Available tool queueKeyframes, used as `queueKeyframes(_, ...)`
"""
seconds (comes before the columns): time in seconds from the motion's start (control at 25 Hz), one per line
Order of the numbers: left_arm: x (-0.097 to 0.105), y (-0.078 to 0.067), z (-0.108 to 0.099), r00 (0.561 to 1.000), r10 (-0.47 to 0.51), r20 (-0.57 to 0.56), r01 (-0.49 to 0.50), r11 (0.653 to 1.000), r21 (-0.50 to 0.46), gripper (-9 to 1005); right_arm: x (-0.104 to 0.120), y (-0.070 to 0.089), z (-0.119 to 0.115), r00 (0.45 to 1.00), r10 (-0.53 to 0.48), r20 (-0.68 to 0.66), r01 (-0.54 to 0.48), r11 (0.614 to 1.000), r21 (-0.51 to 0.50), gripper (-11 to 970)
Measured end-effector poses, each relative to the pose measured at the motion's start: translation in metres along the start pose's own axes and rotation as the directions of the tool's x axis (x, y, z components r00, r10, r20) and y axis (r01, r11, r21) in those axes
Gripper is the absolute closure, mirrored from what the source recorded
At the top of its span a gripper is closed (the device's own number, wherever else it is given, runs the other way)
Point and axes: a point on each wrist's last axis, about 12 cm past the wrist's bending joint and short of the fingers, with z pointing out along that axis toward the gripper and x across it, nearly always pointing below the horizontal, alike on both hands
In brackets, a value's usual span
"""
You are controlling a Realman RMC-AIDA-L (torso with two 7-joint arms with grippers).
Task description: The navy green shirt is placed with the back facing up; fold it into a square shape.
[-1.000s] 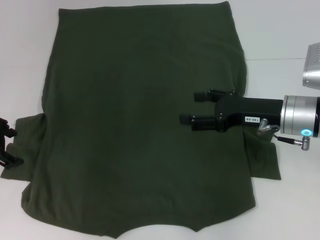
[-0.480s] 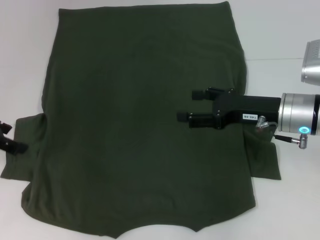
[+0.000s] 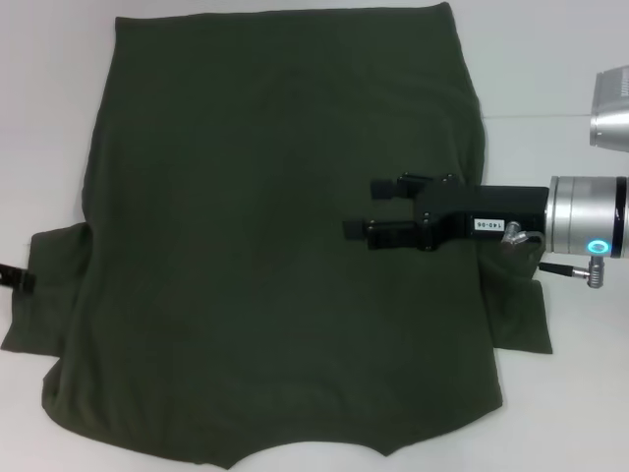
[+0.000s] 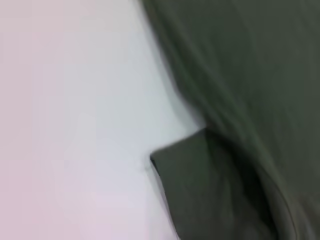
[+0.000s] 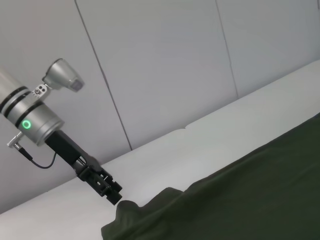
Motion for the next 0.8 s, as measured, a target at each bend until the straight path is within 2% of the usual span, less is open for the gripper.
queueKeyframes(0.32, 0.010, -0.001, 0.014, 0.996, -0.090, -0.003, 0.090, 0.996, 0.025, 168, -0.001, -0.001, -0.007, 1.000, -0.008, -0.006, 0.008, 1.000, -0.010, 18)
queueKeyframes(0.8, 0.005, -0.009, 0.021, 0.995, -0.095, -0.002, 0.095, 0.993, 0.068, 185, -0.004, -0.002, -0.006, 0.999, -0.025, -0.029, 0.025, 1.000, -0.013, 18)
